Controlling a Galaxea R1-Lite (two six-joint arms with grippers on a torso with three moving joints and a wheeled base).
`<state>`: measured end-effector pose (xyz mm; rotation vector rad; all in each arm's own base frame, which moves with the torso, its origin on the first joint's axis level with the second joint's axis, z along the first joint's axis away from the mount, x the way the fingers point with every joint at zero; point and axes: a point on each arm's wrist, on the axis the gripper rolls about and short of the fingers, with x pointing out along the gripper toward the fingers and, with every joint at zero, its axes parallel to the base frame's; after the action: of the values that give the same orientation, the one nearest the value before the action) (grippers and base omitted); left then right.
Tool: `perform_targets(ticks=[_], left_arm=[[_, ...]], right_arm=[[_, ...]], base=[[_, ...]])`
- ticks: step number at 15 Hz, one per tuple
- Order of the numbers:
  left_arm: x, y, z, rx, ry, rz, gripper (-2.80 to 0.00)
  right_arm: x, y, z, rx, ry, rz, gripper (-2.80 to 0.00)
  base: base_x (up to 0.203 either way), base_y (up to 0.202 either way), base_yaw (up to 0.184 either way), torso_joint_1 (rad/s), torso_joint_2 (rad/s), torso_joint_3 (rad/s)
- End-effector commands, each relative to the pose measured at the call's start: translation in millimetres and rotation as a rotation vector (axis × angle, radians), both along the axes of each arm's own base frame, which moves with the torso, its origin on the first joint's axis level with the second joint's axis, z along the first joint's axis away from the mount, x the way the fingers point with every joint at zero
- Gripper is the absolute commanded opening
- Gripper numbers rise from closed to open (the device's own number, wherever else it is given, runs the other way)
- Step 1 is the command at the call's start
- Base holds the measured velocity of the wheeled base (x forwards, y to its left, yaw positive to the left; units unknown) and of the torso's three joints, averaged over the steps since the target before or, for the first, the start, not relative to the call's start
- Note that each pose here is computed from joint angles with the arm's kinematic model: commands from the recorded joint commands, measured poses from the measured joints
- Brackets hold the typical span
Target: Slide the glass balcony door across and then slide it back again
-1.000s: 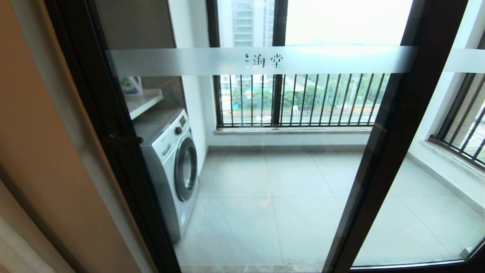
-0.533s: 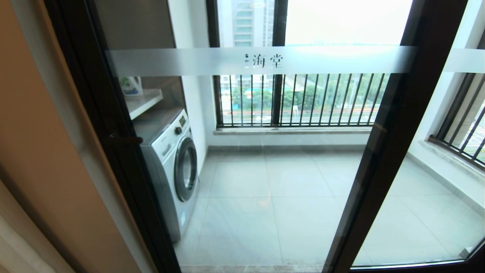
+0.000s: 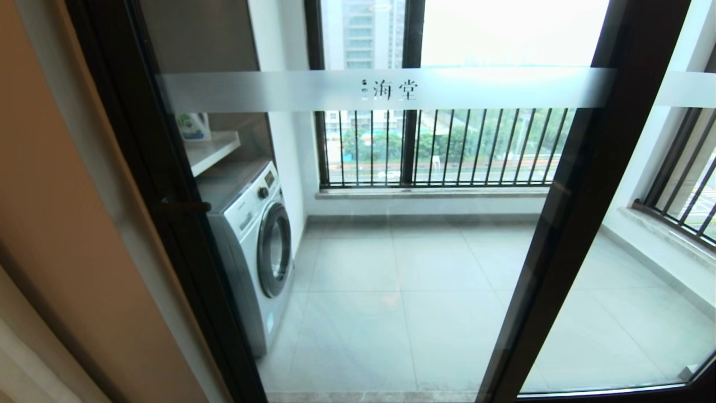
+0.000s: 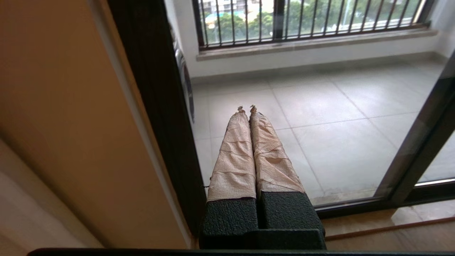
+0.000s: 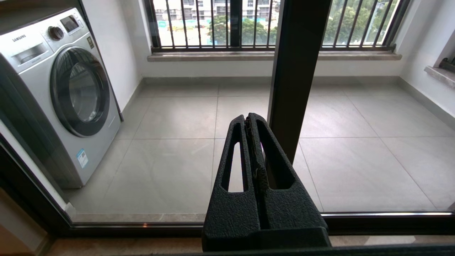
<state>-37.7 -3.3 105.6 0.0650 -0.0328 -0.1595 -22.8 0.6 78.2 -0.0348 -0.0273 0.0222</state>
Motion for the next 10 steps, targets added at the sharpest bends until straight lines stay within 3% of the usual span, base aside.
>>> perform_targets(ticks=[1,3,6,10], left_arm=[[10.8,2.1,-26.9,0.015,0.081,0.096,-2.80],[14.8,3.3,-28.6,0.015,0.019,0.150,-2.80],[15.0,1.8,-30.0,0.146,0.011,0.088,-2.80],[15.1,2.2,-30.5,0.067,0.024,0.103,-2.80]], right_arm=[[0.9,0.0,-3.3,-0.001,0.011,0.002,-2.80],[0.8,0.0,-3.4,-0.001,0.010,0.000,-2.80],[0.9,0.0,-3.3,-0.001,0.011,0.002,-2.80],[0.8,0.0,-3.4,-0.001,0.010,0.000,-2.80]], base=[[0.000,0.000,0.000,0.000,0.00,0.000],[0.000,0.000,0.000,0.000,0.00,0.000],[0.000,0.000,0.000,0.000,0.00,0.000],[0.000,0.000,0.000,0.000,0.00,0.000]])
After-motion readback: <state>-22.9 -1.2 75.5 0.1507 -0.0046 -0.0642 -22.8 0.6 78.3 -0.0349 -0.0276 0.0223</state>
